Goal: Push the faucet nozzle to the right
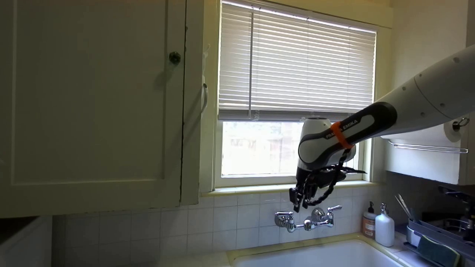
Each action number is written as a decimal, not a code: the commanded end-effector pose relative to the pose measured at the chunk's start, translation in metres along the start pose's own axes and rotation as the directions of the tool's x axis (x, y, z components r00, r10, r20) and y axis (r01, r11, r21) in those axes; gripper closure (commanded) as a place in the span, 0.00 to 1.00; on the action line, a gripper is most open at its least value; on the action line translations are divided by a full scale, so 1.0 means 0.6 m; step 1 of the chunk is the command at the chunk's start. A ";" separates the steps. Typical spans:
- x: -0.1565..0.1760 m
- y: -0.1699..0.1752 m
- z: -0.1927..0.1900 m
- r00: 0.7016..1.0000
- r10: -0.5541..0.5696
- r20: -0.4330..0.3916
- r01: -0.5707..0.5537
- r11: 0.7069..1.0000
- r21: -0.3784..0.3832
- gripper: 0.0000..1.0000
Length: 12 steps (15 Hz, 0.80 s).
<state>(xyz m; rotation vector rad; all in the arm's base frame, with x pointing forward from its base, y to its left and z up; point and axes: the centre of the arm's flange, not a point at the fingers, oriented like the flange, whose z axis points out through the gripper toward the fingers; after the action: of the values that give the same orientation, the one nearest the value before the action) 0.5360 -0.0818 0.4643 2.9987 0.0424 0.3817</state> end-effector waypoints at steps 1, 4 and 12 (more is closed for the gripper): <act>-0.006 0.009 0.046 0.999 0.014 -0.047 -0.016 0.999 -0.039 0.81; -0.014 0.017 0.077 0.998 0.020 -0.060 -0.023 0.998 -0.060 0.99; -0.023 0.025 0.107 0.996 0.051 -0.073 -0.056 0.995 -0.077 1.00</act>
<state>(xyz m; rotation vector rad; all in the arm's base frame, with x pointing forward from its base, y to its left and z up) 0.5434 -0.1057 0.4115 2.9369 -0.0261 0.4700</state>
